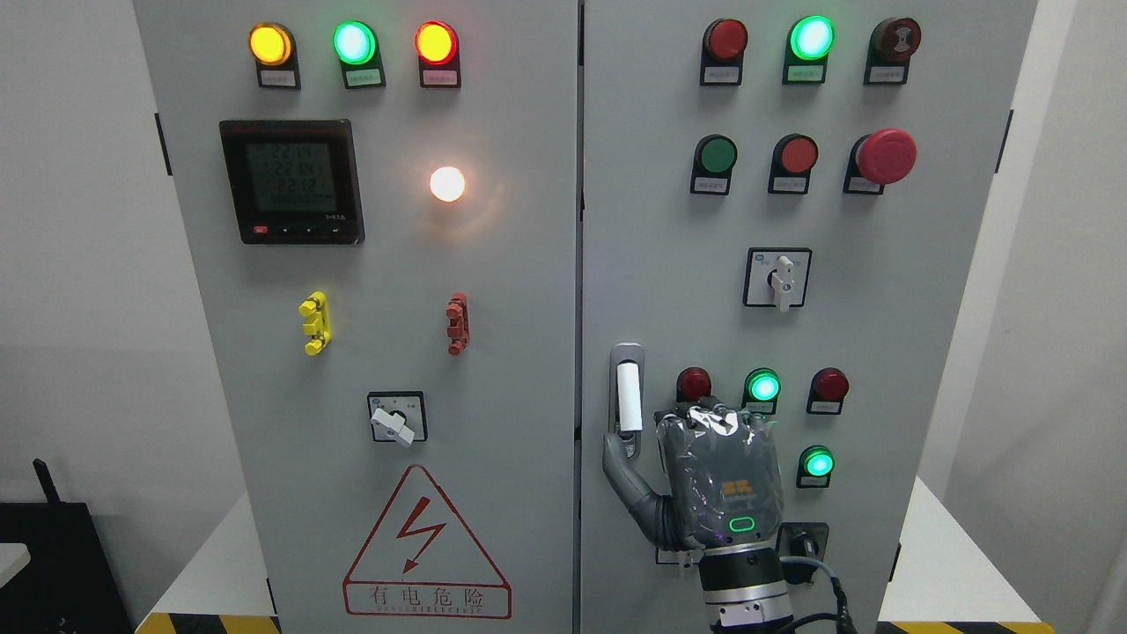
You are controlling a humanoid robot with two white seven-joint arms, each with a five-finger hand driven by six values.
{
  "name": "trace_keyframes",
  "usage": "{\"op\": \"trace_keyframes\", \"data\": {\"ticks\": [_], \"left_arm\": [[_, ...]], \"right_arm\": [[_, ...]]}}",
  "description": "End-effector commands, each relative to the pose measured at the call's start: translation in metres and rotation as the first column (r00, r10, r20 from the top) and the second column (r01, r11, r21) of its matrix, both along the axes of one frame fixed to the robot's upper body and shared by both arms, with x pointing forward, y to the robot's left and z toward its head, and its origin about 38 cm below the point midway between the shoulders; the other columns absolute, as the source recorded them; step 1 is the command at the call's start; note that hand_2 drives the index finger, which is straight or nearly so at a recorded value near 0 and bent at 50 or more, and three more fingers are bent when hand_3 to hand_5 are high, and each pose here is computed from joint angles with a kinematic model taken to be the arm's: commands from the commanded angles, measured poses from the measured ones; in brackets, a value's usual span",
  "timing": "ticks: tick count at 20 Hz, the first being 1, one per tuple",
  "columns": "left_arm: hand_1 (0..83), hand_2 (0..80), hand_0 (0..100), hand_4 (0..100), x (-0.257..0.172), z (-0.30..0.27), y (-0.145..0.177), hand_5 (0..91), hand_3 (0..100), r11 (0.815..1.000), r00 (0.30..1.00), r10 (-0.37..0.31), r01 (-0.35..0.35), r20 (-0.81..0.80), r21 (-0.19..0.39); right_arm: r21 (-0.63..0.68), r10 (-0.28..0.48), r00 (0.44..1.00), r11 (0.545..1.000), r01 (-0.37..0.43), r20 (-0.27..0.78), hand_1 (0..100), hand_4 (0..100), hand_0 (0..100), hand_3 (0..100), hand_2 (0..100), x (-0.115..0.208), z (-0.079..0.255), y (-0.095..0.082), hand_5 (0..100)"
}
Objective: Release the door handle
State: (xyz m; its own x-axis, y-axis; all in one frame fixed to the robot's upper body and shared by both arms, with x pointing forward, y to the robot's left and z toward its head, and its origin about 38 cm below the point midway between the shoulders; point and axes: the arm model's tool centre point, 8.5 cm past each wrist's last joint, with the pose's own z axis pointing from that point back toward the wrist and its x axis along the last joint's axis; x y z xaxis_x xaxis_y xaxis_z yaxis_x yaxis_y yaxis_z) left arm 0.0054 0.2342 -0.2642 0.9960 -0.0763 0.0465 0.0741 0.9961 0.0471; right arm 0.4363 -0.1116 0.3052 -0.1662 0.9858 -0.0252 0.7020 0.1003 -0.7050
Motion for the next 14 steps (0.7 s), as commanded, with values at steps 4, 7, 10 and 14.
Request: {"op": "trace_keyframes", "data": {"ticks": [4,7,10,14], "left_arm": [[38.9,0.0,12,0,-0.0012,0.0002,0.0000,0.0,0,1.000,1.000,0.001,-0.001,-0.006,0.000],[38.9,0.0,12,0,-0.0012,0.0002,0.0000,0.0,0,1.000,1.000,0.001,-0.001,-0.006,0.000],[38.9,0.0,12,0,-0.0012,0.0002,0.0000,0.0,0,1.000,1.000,0.001,-0.001,-0.006,0.000],[38.9,0.0,12,0,-0.0021,0.0002,0.0000,0.0,0,1.000,1.000,0.002,-0.002,-0.007,0.000]], "right_arm": [[0.000,-0.007,1.000,1.000,0.007,-0.009,2,94,44,100,94,0.0033,-0.0014,-0.0009,95],[0.001,-0.009,1.000,1.000,0.009,-0.009,2,94,44,100,94,0.0033,-0.0014,-0.0011,95],[0.002,-0.009,1.000,1.000,0.009,-0.009,2,93,45,100,94,0.0032,-0.0020,-0.0011,95],[0.005,-0.015,1.000,1.000,0.015,-0.009,2,96,45,100,95,0.0033,-0.0020,-0.0019,95]]}}
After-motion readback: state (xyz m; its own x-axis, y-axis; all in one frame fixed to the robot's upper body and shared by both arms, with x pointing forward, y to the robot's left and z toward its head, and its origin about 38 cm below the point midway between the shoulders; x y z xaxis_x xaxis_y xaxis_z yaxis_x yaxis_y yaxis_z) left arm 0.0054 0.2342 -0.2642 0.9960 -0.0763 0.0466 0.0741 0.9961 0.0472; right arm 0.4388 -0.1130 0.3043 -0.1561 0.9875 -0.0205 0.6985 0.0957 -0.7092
